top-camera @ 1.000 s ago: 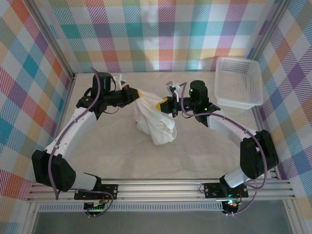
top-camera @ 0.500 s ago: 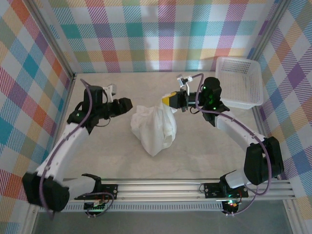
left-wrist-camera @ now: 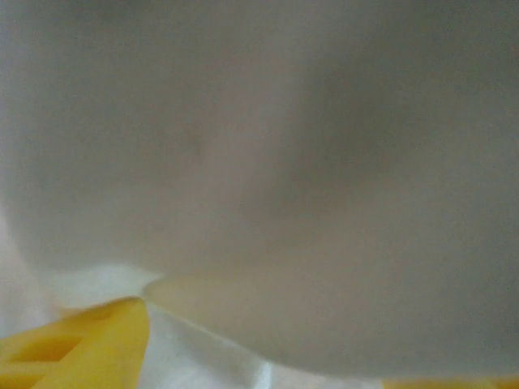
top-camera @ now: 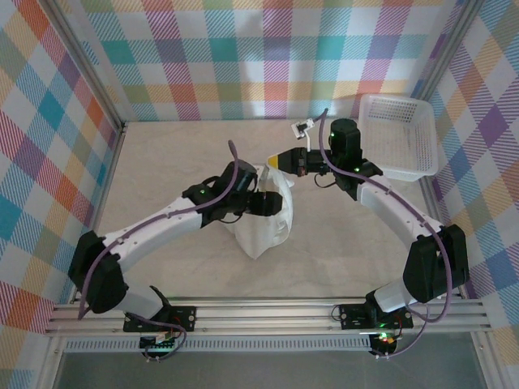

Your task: Fold the inside-out t-shirt

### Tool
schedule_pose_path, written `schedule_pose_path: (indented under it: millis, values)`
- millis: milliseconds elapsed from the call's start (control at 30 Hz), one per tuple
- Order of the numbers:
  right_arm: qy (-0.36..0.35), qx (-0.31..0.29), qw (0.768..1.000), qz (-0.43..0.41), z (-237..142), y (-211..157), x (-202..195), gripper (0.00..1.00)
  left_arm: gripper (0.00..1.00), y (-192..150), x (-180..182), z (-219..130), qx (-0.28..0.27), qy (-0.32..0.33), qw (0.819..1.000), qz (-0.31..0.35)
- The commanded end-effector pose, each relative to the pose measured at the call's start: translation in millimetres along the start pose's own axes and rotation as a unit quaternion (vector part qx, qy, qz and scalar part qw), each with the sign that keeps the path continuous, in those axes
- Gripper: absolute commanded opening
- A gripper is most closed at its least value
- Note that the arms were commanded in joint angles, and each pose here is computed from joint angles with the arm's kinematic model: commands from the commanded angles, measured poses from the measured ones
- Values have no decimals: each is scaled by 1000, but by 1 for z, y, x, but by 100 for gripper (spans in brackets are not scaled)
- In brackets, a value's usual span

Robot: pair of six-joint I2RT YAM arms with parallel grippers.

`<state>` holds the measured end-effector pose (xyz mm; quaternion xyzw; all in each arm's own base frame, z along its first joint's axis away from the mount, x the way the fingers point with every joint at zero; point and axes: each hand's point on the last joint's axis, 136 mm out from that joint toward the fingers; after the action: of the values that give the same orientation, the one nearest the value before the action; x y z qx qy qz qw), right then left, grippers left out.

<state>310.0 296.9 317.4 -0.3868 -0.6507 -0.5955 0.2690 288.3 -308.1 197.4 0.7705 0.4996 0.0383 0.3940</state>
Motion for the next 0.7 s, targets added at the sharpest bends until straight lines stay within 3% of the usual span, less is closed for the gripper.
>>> schedule_pose_path:
  millis: [0, 67, 133, 200, 233, 267, 300, 367, 433, 500, 567, 633, 667]
  values:
    - [11, 16, 1000, -21, -2, -6, 16, 0, 68, 42, 5, -23, -66, 52, 996, 8]
    - [-11, 17, 1000, -22, -6, -8, 9, 0, 45, 45, 11, -29, -68, 62, 996, 18]
    - [-72, 4, 997, -17, -14, -10, -14, 0, 19, 39, 3, -33, -51, 13, 998, 33]
    - [-109, 10, 994, -26, -20, -24, -33, 0, 7, 25, -6, -40, -32, -19, 998, 52]
    - [-120, 22, 992, -35, -22, -38, -41, 0, 5, 16, -7, -45, -26, -29, 998, 58]
    - [-124, 34, 991, -42, -23, -50, -47, 0, 7, 8, -7, -51, -23, -37, 997, 64]
    - [-126, 52, 989, -53, -23, -68, -51, 0, 16, 0, -6, -59, -26, -42, 997, 66]
    - [-130, 99, 983, -81, -18, -112, -60, 0, 46, -9, 0, -73, -40, -38, 997, 62]
    - [-123, 159, 977, -70, -13, -162, -66, 4, 65, -14, 14, -82, -50, -15, 998, 40]
    - [-114, 204, 972, -23, -12, -195, -67, 18, 69, -18, 30, -83, -43, 20, 999, 19]
    - [-121, 212, 969, 26, -16, -202, -63, 26, 69, -22, 45, -78, -22, 62, 998, 6]
    - [-168, 178, 969, 33, -23, -187, -65, 34, 69, -26, 58, -66, 9, 95, 995, -3]
    - [-202, 145, 968, 40, -29, -172, -70, 43, 69, -28, 62, -59, 24, 104, 994, -7]
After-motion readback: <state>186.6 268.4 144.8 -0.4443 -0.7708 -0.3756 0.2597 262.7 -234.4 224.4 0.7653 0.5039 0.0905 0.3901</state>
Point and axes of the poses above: each hand's point on the last joint's axis, 136 mm out from that joint toward the fingers, its own z axis out along the fingers, its own x axis along the line the jaws close on, y = z × x, and after that the axes turned 8 degrees about z, right-handed
